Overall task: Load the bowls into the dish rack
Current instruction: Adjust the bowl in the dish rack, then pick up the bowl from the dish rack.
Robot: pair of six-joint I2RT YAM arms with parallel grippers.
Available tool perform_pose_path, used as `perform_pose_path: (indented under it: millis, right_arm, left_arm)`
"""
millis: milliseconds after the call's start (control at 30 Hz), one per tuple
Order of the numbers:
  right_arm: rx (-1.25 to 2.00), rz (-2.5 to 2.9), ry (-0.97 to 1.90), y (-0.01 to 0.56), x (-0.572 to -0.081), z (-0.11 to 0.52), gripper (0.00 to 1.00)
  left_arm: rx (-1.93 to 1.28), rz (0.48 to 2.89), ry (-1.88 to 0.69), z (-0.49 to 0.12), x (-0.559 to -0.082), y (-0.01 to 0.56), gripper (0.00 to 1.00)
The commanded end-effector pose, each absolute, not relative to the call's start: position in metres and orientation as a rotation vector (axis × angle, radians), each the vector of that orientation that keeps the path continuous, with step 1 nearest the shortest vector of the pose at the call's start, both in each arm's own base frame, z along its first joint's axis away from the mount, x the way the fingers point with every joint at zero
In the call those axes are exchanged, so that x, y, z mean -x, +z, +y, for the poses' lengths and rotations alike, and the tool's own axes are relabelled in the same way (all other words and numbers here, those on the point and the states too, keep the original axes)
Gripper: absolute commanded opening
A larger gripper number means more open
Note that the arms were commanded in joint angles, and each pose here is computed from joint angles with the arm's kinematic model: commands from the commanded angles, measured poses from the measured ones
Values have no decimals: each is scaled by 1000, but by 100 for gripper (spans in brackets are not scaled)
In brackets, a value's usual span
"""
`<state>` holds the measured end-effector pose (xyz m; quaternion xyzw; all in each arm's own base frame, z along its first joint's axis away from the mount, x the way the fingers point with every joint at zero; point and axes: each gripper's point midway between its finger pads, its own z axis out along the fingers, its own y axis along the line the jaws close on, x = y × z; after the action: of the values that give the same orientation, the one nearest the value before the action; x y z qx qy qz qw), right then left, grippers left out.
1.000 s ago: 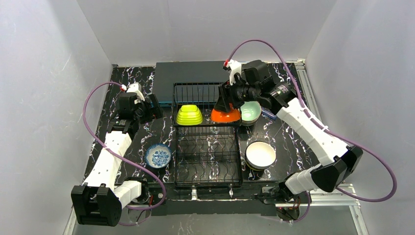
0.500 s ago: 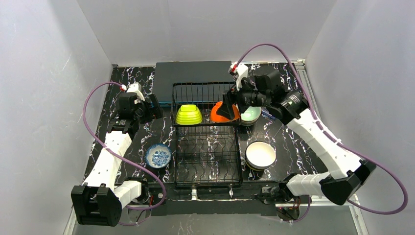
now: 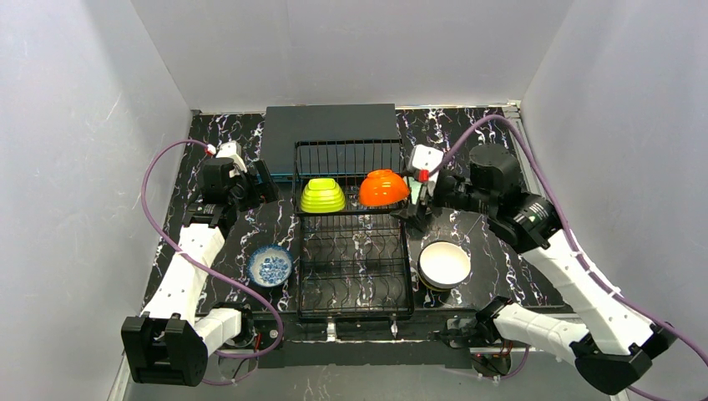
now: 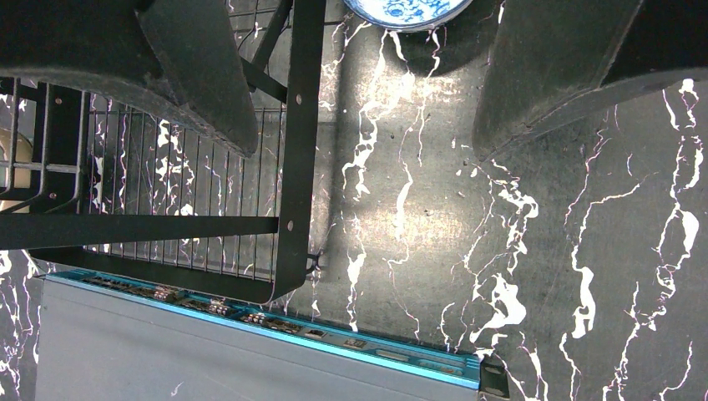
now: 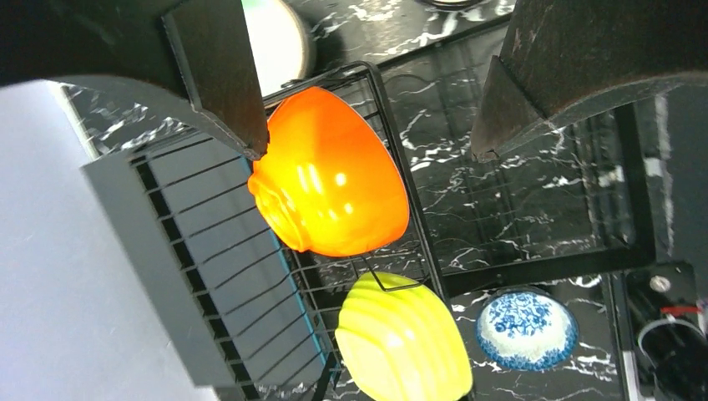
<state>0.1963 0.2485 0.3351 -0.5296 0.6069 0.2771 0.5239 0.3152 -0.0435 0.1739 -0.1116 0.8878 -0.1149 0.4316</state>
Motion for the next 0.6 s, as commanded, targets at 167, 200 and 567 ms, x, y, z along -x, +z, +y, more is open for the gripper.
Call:
perform_pose_path:
  millis: [167, 200, 567]
  right_arm:
    - [1593, 1055, 524, 342, -191, 261, 99]
    - [1618, 1048, 517, 340, -192, 261, 99]
    - [1714, 1036, 471, 328, -210, 271, 99]
  left_arm:
    - [279, 2211, -269, -40, -314, 175, 98]
    - [280, 2211, -268, -40, -314, 175, 98]
    - [280, 2209, -270, -40, -314, 176, 98]
